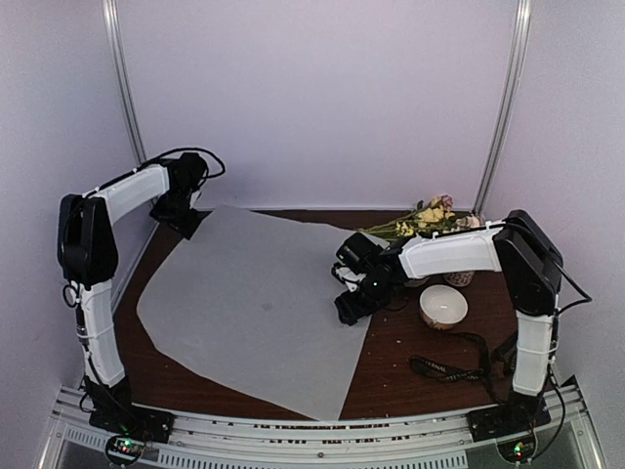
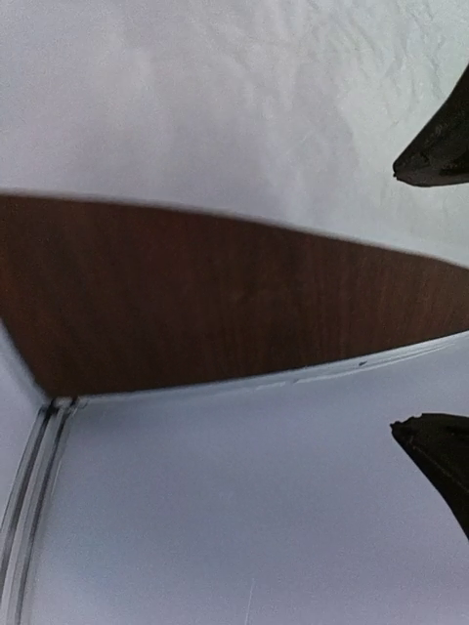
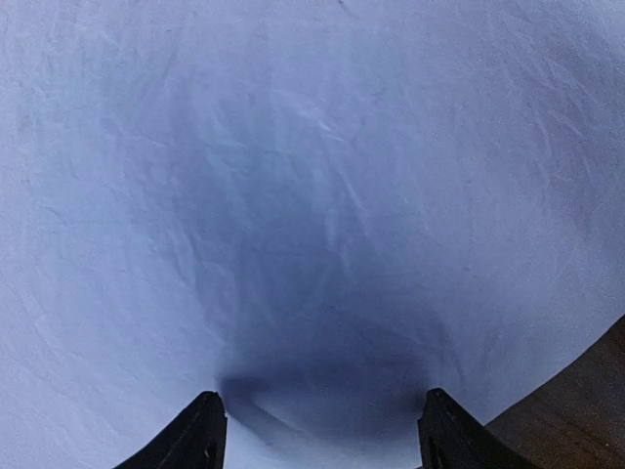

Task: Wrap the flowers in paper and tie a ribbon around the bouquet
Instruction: Flatten out the folded wrapping paper at the center of the board, then adjust the flattened wrapping paper at the center of the board.

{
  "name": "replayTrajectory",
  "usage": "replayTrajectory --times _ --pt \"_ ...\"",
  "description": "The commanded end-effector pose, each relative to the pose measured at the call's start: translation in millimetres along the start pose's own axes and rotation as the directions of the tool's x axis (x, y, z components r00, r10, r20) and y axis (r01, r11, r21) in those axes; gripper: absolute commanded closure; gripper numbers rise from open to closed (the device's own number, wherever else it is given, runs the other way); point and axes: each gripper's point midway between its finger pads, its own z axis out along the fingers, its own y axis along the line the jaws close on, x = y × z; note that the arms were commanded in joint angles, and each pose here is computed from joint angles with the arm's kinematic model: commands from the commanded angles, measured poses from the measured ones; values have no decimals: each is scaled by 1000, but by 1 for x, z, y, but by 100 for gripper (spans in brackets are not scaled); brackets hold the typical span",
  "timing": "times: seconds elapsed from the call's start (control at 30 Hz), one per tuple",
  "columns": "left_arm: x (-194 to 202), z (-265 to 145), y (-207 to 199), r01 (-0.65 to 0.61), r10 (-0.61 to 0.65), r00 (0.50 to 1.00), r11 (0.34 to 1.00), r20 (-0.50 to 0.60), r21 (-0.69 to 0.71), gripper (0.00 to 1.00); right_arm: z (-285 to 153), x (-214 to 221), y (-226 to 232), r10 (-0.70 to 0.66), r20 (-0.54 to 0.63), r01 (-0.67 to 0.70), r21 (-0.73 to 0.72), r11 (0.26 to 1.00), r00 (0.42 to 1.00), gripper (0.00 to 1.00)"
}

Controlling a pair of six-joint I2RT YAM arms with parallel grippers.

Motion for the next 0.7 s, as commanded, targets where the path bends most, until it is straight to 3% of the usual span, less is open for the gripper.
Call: replayTrajectory --times 0.0,0.13,0.3,0.47,0.57,0.67 --pt "-32 -57 70 192 -175 975 974 140 -121 13 -37 -13 28 8 57 3 -186 982 998 31" --pt "-28 -89 75 271 -257 950 961 180 -61 6 -70 -31 1 107 126 -84 -169 982 986 30" --pt "17 -94 -10 148 -157 979 986 128 77 8 -72 -29 -60 296 185 -285 -85 955 937 32" --pt "78 -86 -107 -18 13 999 980 30 200 9 -59 -20 -76 270 143 -277 26 961 952 31" --pt "111 -75 -132 -33 45 998 968 -42 247 9 -47 -8 -82 263 91 -270 85 959 961 30" --pt "140 -59 -146 -27 59 992 961 -109 275 9 -38 5 -76 275 52 -278 76 957 960 23"
